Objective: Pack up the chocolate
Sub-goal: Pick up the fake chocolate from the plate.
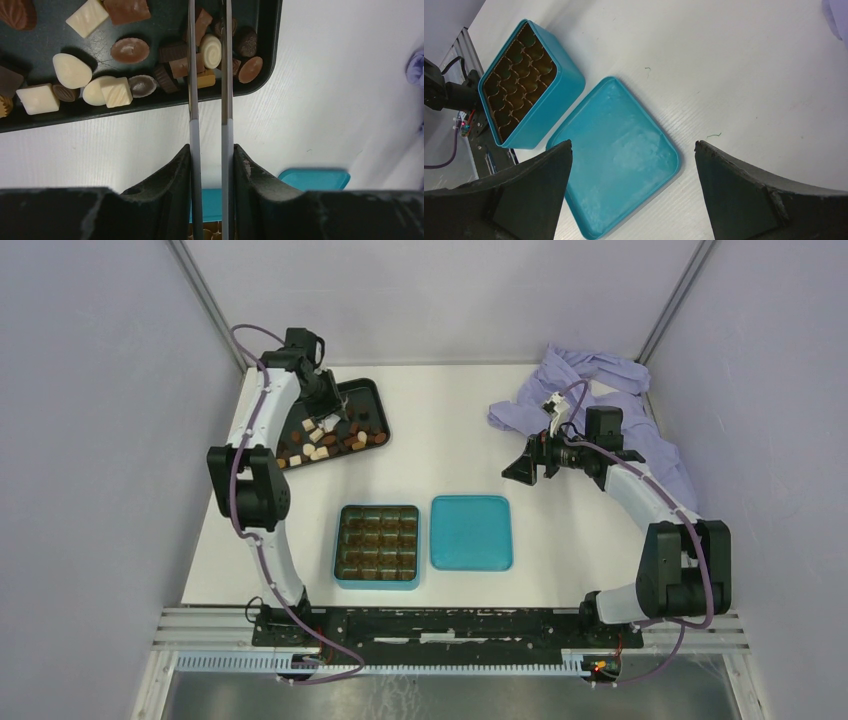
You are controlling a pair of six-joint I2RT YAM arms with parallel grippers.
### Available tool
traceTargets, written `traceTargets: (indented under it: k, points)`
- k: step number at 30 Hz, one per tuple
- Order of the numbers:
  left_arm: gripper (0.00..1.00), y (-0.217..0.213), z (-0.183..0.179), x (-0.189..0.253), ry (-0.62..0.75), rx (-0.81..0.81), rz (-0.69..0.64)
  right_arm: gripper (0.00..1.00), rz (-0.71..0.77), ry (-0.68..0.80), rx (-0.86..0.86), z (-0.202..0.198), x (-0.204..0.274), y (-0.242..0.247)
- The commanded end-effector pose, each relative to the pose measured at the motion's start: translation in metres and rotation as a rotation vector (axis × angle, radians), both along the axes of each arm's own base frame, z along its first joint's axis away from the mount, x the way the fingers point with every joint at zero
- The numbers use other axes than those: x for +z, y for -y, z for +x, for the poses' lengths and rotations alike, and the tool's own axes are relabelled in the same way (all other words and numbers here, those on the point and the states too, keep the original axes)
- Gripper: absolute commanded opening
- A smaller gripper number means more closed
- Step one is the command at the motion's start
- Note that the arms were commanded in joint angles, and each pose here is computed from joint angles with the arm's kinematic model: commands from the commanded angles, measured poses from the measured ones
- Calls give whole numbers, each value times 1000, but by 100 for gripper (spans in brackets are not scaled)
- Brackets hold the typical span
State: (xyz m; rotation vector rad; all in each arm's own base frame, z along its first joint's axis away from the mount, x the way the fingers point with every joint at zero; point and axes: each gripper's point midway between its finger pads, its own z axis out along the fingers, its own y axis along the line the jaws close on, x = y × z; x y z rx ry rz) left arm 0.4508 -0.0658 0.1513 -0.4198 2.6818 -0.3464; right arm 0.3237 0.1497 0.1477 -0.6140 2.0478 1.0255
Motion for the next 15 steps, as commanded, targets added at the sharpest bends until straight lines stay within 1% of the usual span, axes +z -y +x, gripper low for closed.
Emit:
traceTargets:
  k: [1, 8, 15]
  points:
    - [38, -4, 12, 10, 50, -49, 81, 98, -1, 56, 15, 11, 12, -2]
    - [38, -4, 15, 0, 30, -70, 139, 98, -1, 54, 15, 9, 11, -2]
    - [38, -3, 15, -12, 6, -85, 159, 98, -2, 53, 14, 8, 11, -2]
